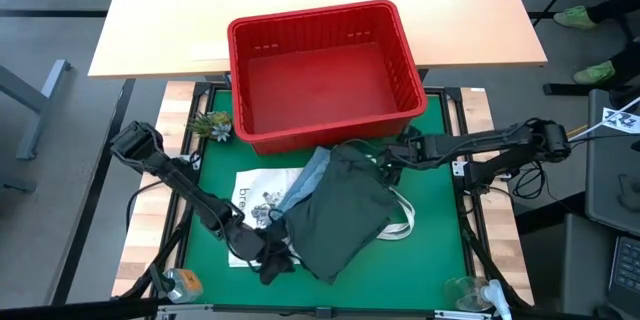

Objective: Fold laundry
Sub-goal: Put the clothes into the red bin

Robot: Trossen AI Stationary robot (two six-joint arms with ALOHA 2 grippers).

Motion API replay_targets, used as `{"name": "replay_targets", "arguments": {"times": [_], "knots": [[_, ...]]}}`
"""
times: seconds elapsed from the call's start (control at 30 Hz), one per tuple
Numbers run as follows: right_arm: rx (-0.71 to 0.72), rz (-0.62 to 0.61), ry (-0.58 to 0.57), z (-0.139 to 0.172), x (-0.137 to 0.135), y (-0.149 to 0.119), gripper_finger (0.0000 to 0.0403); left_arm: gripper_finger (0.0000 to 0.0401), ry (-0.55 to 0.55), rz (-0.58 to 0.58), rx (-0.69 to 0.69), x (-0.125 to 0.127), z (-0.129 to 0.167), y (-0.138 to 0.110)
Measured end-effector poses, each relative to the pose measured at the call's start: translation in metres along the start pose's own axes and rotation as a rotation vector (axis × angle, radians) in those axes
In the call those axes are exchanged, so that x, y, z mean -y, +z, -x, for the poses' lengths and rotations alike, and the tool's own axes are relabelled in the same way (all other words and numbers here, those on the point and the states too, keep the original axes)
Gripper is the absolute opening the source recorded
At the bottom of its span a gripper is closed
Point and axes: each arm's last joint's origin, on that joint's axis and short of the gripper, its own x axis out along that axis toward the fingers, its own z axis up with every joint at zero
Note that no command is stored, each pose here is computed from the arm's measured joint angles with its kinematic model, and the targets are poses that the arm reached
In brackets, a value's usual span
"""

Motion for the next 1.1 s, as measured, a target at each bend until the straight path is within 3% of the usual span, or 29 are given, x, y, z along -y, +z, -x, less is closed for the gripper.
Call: {"name": "replay_targets", "arguments": {"times": [0.2, 0.37, 0.5, 0.77, 0.93, 1.1], "knots": [[0.067, -0.041, 0.111, -0.016, -0.009, -0.004, 0.0257, 0.0137, 0.038, 0.081, -0.104, 0.0, 0.004, -0.02], [0.087, -0.055, 0.227, -0.023, -0.015, -0.008, 0.0257, 0.0137, 0.193, 0.123, 0.005, -0.011, 0.006, -0.025], [0.077, -0.052, 0.399, -0.028, -0.021, -0.013, 0.0257, 0.0137, 0.36, 0.135, 0.091, -0.027, 0.008, -0.019], [-0.043, -0.013, 0.697, -0.032, -0.029, -0.027, 0.0257, 0.0137, 0.594, 0.13, 0.109, -0.055, 0.013, 0.0], [-0.079, 0.028, 0.9, -0.028, -0.034, -0.029, 0.0257, 0.0137, 0.652, 0.088, 0.077, -0.063, 0.014, 0.008], [-0.083, -0.002, 0.944, -0.018, -0.03, -0.03, 0.0257, 0.0137, 0.629, 0.077, 0.08, -0.055, 0.023, 0.004]]}}
